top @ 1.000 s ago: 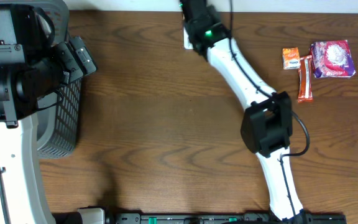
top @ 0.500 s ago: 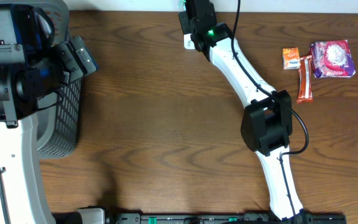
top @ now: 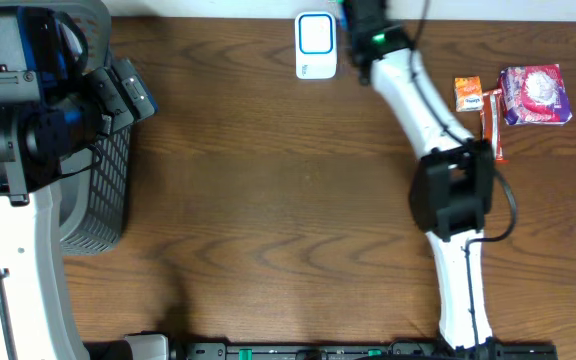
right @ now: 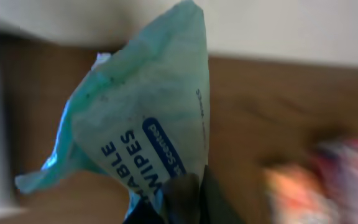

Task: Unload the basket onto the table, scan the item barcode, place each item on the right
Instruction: 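Carry the wipes packet to the right table edge and release it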

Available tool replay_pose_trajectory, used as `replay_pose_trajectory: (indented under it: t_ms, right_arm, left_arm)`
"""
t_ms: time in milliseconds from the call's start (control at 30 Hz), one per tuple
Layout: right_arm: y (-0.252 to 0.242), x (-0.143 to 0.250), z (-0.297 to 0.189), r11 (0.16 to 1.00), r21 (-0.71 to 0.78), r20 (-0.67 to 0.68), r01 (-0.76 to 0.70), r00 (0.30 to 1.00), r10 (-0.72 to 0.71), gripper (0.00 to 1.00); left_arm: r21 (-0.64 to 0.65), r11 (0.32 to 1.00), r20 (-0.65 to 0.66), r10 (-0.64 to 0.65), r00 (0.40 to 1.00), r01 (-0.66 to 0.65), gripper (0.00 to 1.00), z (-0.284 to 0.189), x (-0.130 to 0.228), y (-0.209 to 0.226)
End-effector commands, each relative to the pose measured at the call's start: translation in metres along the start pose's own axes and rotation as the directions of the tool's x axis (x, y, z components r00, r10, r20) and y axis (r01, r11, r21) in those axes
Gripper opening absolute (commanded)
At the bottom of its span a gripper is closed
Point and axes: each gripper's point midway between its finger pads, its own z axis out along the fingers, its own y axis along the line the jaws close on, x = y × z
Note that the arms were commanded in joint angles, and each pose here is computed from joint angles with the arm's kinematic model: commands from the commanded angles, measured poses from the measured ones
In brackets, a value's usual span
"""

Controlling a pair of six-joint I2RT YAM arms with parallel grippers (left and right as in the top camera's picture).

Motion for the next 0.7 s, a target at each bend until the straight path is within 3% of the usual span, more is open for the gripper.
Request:
replay_pose_trajectory:
  t_ms: [0,167,367,400,433,467,667]
  right_arm:
    - [-0.088,0.002,-0.005,0.977,0.207,-0.063,0.043,0.998,-0.030,0.01]
    - [-0.130,0.056,0.021,0.980,0.175,-0.275,0.098,0.960,-0.047,0.01]
    - [-0.174,0.095,0.036,0.975,0.211,-0.401,0.072,0.916,0.019,0.12]
    - [-0.179,0.099,0.036,0.974,0.215,-0.412,0.074,0.911,0.021,0.19]
    - [-0.183,0.102,0.037,0.973,0.220,-0.423,0.076,0.906,0.025,0.43]
    - [-0.187,0.104,0.037,0.971,0.226,-0.431,0.078,0.902,0.027,0.99]
    - [-0.214,0.101,0.012,0.943,0.332,-0.403,-0.010,0.903,0.152,0.99]
  left_arm:
    - [-0.013,1.000,-0.004,0.010,1.000,-0.010,0.98,0.003,0.000,0.003]
    - [-0.013,1.000,-0.004,0.010,1.000,-0.010,0.98,0.003,0.000,0.003]
    - [-0.013,1.000,-0.004,0.010,1.000,-0.010,0.98,0.003,0.000,0.003]
    - [-0.013,1.000,-0.004,0.010,1.000,-0.010,0.98,0.003,0.000,0.003]
    - [-0.013,1.000,-0.004,0.010,1.000,-0.010,0.98,0.003,0.000,0.003]
    - [-0.013,1.000,-0.004,0.010,1.000,-0.010,0.98,0.003,0.000,0.003]
    - [-0.013,1.000,-0.004,0.010,1.000,-0.010,0.98,0.003,0.000,0.003]
